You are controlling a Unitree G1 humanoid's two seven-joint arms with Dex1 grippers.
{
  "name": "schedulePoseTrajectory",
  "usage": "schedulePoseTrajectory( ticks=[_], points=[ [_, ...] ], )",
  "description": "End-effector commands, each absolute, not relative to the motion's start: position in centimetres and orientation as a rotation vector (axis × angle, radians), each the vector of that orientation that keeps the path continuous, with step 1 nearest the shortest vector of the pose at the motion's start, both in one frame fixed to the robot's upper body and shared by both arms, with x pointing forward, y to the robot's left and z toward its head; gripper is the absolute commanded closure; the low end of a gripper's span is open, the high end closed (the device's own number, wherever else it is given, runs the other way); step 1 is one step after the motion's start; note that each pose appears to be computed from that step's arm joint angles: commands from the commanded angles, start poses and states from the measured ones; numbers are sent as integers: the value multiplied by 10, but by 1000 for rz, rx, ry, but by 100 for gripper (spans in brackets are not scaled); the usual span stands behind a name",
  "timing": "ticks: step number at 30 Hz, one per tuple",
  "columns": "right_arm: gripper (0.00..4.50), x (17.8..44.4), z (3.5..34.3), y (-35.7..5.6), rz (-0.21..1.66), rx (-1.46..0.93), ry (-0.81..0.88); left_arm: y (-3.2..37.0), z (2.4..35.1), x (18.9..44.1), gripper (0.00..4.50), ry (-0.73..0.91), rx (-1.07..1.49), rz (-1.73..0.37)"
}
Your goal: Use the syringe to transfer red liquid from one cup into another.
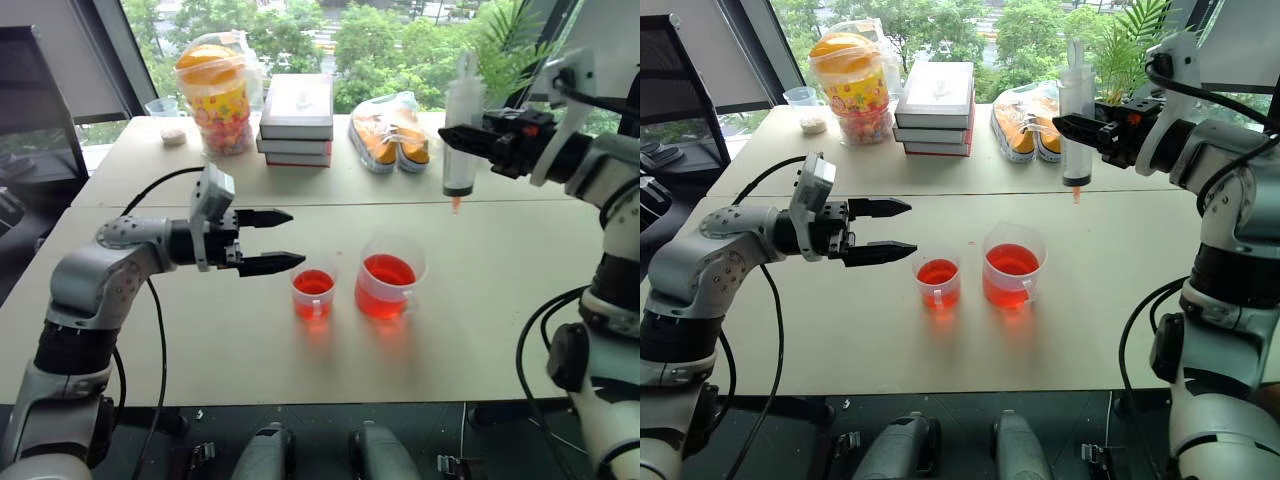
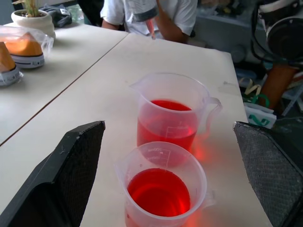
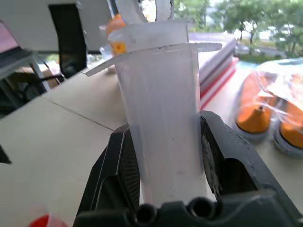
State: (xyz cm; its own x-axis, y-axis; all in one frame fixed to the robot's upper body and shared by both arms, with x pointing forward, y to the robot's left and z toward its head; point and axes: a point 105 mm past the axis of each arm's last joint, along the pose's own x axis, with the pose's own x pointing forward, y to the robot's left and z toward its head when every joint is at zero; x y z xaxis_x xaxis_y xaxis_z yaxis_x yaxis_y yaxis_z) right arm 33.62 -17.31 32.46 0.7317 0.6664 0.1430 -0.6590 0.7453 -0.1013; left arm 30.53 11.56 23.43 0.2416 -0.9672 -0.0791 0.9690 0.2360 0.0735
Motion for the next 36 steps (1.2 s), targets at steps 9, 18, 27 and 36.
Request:
schedulePoseTrajectory(
  ticks=[9,18,27,36],
  points=[
    [309,290,270,-138,759,35,-385,85,265,317,0,-51,130,-1474],
    [309,296,214,-129,703,24,-351,55,276,321,0,-94,127,-1595],
    [309,298,194,-128,681,-46,-315,16,273,311,0,-101,132,-1739],
    [309,296,192,-127,682,-63,-307,-13,266,315,0,-108,163,-1766]
  ],
)
